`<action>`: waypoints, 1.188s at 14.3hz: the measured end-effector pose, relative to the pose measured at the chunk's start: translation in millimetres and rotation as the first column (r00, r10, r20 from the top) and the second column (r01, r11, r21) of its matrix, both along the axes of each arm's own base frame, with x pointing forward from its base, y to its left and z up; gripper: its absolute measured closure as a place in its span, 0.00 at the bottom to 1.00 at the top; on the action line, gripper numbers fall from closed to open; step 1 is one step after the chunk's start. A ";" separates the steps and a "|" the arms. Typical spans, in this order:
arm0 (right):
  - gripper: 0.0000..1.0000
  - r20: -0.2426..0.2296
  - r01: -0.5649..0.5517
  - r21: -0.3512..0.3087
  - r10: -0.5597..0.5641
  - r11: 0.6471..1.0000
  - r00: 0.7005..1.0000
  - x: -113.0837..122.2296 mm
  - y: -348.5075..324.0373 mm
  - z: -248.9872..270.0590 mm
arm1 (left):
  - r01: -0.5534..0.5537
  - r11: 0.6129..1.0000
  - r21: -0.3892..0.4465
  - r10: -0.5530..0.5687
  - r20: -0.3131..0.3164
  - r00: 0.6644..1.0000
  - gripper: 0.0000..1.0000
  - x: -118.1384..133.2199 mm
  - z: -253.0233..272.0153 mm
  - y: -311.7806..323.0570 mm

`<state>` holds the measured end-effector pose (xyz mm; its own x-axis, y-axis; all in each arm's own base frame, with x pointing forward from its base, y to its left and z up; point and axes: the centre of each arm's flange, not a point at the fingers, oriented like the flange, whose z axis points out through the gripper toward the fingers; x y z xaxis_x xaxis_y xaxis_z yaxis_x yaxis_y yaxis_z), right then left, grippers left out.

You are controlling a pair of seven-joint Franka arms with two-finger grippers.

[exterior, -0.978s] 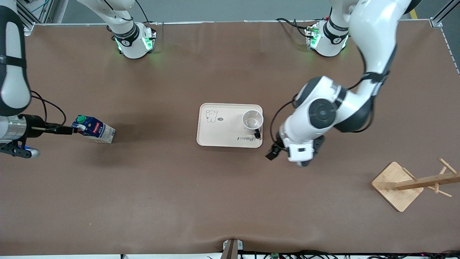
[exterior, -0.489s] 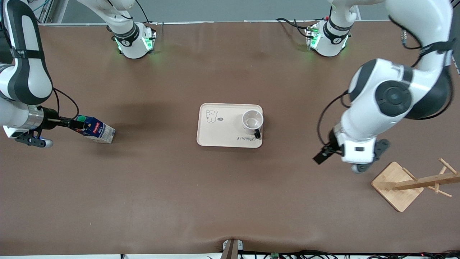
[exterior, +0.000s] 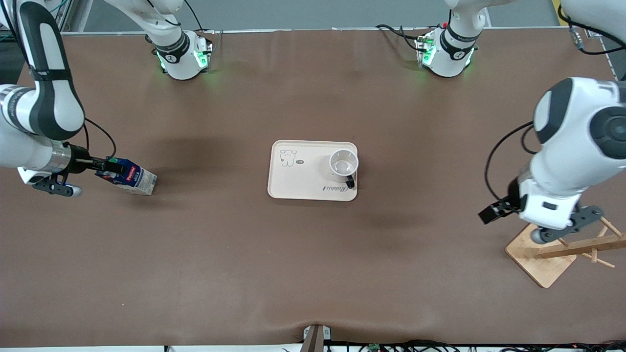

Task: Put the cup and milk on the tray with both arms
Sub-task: 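Grasp the milk carton with the right gripper while the left gripper withdraws, then carry the milk carton with the right gripper onto the tray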

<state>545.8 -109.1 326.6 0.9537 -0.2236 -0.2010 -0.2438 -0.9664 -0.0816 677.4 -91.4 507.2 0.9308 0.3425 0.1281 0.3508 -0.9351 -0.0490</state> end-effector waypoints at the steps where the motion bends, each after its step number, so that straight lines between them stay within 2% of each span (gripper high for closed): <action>1: 0.00 0.010 0.000 -0.003 0.000 1.000 1.000 -1.2 0.5 -4.3 | 0.028 1.000 0.008 -0.028 0.009 1.000 0.00 -0.5 8.7 12.0; 2: 0.08 0.012 0.000 -0.004 0.000 1.000 1.000 -2.4 0.8 -7.0 | 0.048 0.999 0.015 -0.048 0.018 0.999 0.00 -1.8 17.1 20.1; 4: 0.12 0.014 0.014 0.011 -0.014 1.000 1.000 -3.0 1.8 -8.1 | 0.074 0.997 0.028 -0.075 0.044 0.996 0.00 -7.8 38.1 22.6; 5: 0.24 0.018 0.023 0.022 -0.023 1.000 1.000 -2.8 2.1 -7.0 | 0.081 0.996 0.036 -0.083 0.048 0.995 0.00 -13.3 48.8 20.4; 6: 0.28 0.017 0.021 0.030 -0.021 0.999 1.000 -3.4 2.8 -5.6 | 0.087 0.995 0.045 -0.089 0.041 0.995 0.00 -19.7 58.2 18.7; 9: 0.28 -0.062 -0.001 0.084 0.007 0.996 0.998 -7.0 8.8 7.3 | 0.096 0.993 0.064 -0.097 0.026 0.995 0.00 -35.8 79.1 11.8; 10: 0.28 -0.074 -0.006 0.102 0.014 0.995 0.997 -3.7 11.2 19.7 | 0.099 0.993 0.069 -0.101 0.031 0.994 0.00 -40.3 86.9 9.3; 11: 0.28 -0.073 -0.015 0.112 0.024 0.994 0.997 1.9 14.5 34.9 | 0.109 0.991 0.077 -0.111 0.033 0.993 0.00 -46.0 95.3 5.9; 14: 0.29 -0.031 -0.043 0.113 0.047 0.993 0.998 24.8 37.9 91.2 | 0.136 0.988 0.072 -0.138 0.022 0.990 0.00 -70.2 118.1 -10.5; 15: 0.34 -0.034 -0.048 0.111 0.052 0.993 0.998 30.7 53.4 110.9 | 0.143 0.988 0.057 -0.144 0.015 0.989 0.00 -79.0 123.5 -11.0; 17: 0.35 -0.053 -0.060 0.101 0.065 0.993 0.996 37.5 99.5 146.6 | 0.181 0.982 0.044 -0.181 -0.007 0.983 0.00 -96.5 132.8 -0.8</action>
